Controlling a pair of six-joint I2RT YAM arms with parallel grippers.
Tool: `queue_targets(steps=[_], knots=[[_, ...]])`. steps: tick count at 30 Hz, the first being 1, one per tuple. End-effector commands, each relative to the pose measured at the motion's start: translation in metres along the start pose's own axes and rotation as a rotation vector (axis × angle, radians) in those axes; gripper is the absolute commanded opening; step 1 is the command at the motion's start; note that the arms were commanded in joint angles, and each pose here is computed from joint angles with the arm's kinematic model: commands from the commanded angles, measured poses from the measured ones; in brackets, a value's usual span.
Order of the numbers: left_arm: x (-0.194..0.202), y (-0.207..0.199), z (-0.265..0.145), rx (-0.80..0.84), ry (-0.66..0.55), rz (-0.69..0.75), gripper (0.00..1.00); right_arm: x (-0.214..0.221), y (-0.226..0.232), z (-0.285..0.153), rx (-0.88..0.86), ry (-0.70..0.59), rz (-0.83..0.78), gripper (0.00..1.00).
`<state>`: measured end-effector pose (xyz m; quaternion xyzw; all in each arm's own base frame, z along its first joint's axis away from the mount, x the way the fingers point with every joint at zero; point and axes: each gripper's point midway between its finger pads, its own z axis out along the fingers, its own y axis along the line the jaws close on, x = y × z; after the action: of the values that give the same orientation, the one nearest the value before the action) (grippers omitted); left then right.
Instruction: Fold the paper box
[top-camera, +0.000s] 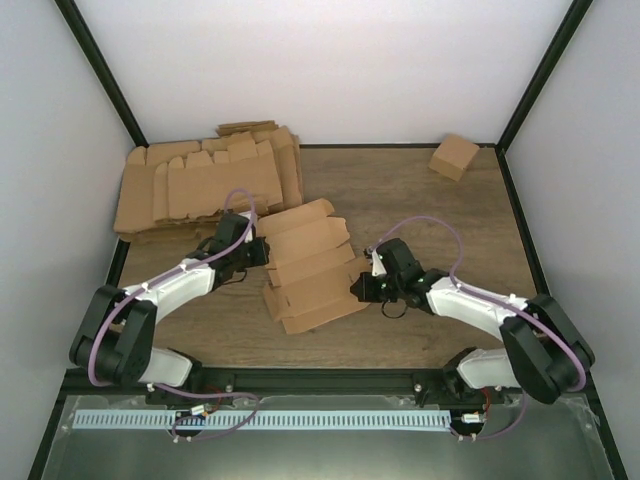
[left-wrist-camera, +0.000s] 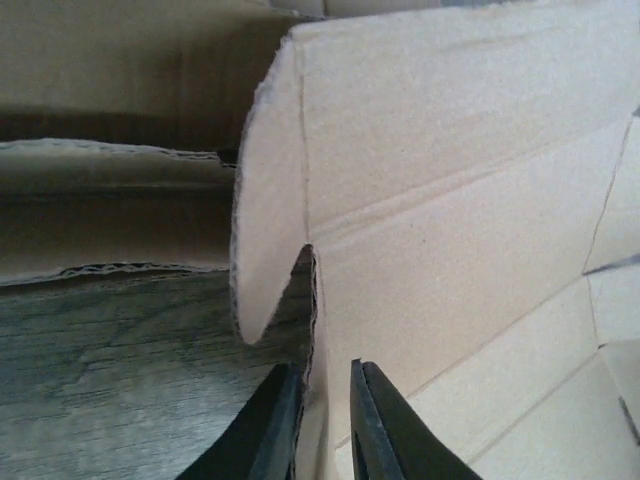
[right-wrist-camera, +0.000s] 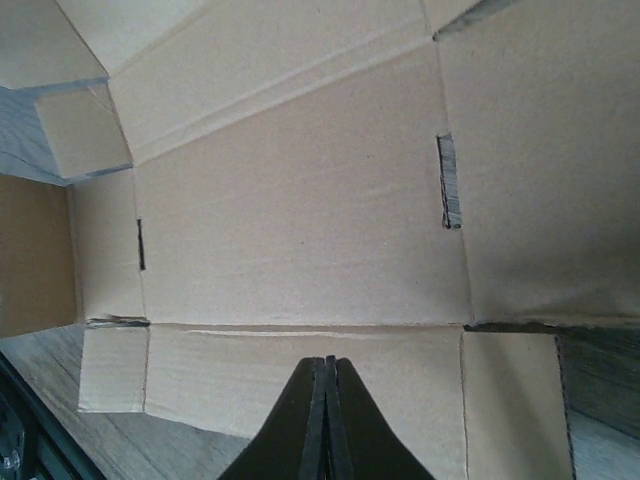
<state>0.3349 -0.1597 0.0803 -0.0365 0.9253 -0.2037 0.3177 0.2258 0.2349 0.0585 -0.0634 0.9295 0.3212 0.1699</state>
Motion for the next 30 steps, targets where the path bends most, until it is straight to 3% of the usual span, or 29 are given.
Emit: queue_targets(steps=[1, 3, 10, 14, 21, 25, 29, 30], knots=[[-0.013, -0.007, -0.011, 0.028, -0.055, 0.008, 0.11, -0.013, 0.016, -0.021, -0.011, -0.057, -0.024, 0.01], [-0.012, -0.006, -0.018, 0.027, -0.065, -0.001, 0.04, -0.013, 0.017, -0.027, -0.012, -0.063, -0.023, 0.02], [-0.011, 0.0, -0.054, -0.003, -0.095, -0.13, 0.04, 0.001, 0.015, -0.039, -0.012, -0.045, 0.026, 0.03], [-0.014, 0.003, -0.088, -0.004, -0.159, -0.198, 0.04, 0.027, 0.029, -0.045, -0.169, -0.001, 0.125, 0.06], [0.011, 0.003, -0.104, 0.086, -0.152, -0.405, 0.04, 0.041, 0.039, -0.057, -0.269, 0.004, 0.184, 0.33], [0.024, -0.003, -0.103, 0.169, -0.127, -0.5, 0.04, 0.047, 0.04, -0.05, -0.299, 0.046, 0.219, 0.56], [0.027, 0.0, -0.106, 0.17, -0.136, -0.508, 0.04, 0.043, 0.04, -0.046, -0.292, 0.049, 0.257, 0.85], [0.028, 0.002, -0.107, 0.162, -0.136, -0.503, 0.04, 0.041, 0.04, -0.046, -0.289, 0.045, 0.266, 0.88]])
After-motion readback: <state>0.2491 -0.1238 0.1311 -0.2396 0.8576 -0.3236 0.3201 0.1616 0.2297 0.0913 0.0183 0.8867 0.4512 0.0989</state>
